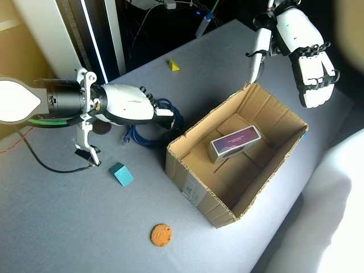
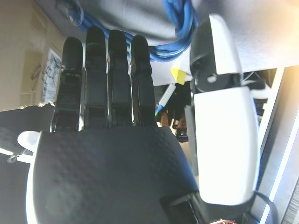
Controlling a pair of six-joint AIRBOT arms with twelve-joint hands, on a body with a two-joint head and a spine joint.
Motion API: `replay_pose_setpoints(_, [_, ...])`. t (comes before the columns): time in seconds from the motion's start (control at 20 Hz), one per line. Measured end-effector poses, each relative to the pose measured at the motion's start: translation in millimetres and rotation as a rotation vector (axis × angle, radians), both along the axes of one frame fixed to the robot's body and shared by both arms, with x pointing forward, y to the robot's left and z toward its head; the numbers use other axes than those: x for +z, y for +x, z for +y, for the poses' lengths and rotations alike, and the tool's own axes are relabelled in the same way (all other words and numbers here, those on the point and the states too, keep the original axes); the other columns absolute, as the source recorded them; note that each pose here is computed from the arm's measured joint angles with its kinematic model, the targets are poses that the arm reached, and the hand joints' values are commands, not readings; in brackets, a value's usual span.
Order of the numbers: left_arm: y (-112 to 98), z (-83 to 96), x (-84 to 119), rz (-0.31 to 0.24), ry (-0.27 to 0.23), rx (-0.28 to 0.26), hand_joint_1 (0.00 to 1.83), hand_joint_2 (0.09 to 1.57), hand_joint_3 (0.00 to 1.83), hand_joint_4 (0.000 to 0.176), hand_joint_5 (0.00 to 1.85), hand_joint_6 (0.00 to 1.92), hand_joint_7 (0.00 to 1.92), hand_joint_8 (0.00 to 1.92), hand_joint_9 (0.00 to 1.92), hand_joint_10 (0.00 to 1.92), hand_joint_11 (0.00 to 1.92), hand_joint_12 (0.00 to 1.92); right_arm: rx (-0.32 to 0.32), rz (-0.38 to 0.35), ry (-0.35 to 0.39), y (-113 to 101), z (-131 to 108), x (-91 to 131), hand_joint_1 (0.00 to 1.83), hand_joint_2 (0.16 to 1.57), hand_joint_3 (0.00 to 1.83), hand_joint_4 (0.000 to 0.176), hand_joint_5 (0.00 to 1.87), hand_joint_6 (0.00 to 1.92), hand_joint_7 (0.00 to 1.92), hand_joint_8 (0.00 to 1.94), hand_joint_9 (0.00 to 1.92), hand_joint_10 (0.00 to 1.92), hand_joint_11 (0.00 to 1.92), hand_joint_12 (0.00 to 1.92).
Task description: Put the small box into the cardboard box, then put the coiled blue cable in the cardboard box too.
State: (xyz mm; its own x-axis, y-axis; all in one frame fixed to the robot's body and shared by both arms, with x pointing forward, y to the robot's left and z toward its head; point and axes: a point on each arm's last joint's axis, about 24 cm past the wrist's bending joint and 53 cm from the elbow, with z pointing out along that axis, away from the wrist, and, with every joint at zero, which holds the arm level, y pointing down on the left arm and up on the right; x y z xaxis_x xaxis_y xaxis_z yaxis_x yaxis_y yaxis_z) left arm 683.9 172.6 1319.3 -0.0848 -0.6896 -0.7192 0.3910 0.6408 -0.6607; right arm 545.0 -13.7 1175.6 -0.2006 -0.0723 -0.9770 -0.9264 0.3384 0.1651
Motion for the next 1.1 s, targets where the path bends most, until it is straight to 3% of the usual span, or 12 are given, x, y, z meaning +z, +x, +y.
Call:
replay_pose_setpoints(0.25, [-2, 23.4, -14, 0.021, 0.057, 0.035, 0.19, 1.19, 0.00, 0.000, 0.25, 0.00, 0.28, 0.00, 0.27, 0.01, 0.00, 0.58, -0.005, 0.014, -0.031, -1, 4, -14, 1.04, 0.99, 0.00, 0.000, 0.68, 0.04, 0.69, 0.04, 0.64, 0.06, 0.10, 1.18])
replay_pose_setpoints(0.4, [-4, 31.4, -19, 0.023, 0.089, 0.045, 0.20, 1.20, 0.00, 0.000, 0.26, 0.00, 0.29, 0.00, 0.27, 0.00, 0.00, 0.57, 0.005, 0.015, -0.026, -3, 9, -15, 1.00, 1.00, 0.00, 0.000, 0.74, 0.04, 0.77, 0.05, 0.73, 0.09, 0.18, 1.26])
replay_pose_setpoints(0.6, [-10, 49.1, -37, 0.064, 0.137, 0.070, 0.21, 1.20, 0.00, 0.000, 0.29, 0.00, 0.32, 0.00, 0.30, 0.00, 0.00, 0.64, 0.020, 0.006, -0.016, -6, 13, -13, 1.01, 1.02, 0.00, 0.000, 0.80, 0.06, 0.84, 0.07, 0.80, 0.13, 0.25, 1.30])
replay_pose_setpoints(0.8, [-21, 52.9, -51, 0.089, 0.163, 0.046, 0.20, 1.19, 0.00, 0.000, 0.30, 0.00, 0.34, 0.00, 0.31, 0.01, 0.00, 0.68, 0.018, 0.013, -0.008, -6, 14, -12, 1.03, 1.03, 0.00, 0.000, 0.84, 0.04, 0.85, 0.08, 0.59, 0.62, 0.22, 1.33])
replay_pose_setpoints(1.0, [-33, 44.2, -60, 0.091, 0.205, -0.012, 0.20, 1.20, 0.00, 0.000, 0.28, 0.00, 0.32, 0.00, 0.30, 0.00, 0.00, 0.69, 0.012, 0.020, -0.003, -5, 14, -11, 1.03, 1.00, 0.00, 0.000, 0.81, 0.02, 0.82, 0.11, 0.48, 0.83, 0.18, 1.38])
replay_pose_setpoints(1.1, [-39, 41.5, -65, 0.098, 0.225, -0.036, 0.20, 1.21, 0.00, 0.000, 0.27, 0.00, 0.31, 0.00, 0.29, 0.00, 0.00, 0.64, 0.011, 0.021, -0.003, -4, 14, -12, 1.04, 0.99, 0.00, 0.000, 0.83, 0.05, 0.78, 0.24, 0.46, 0.89, 0.18, 1.38])
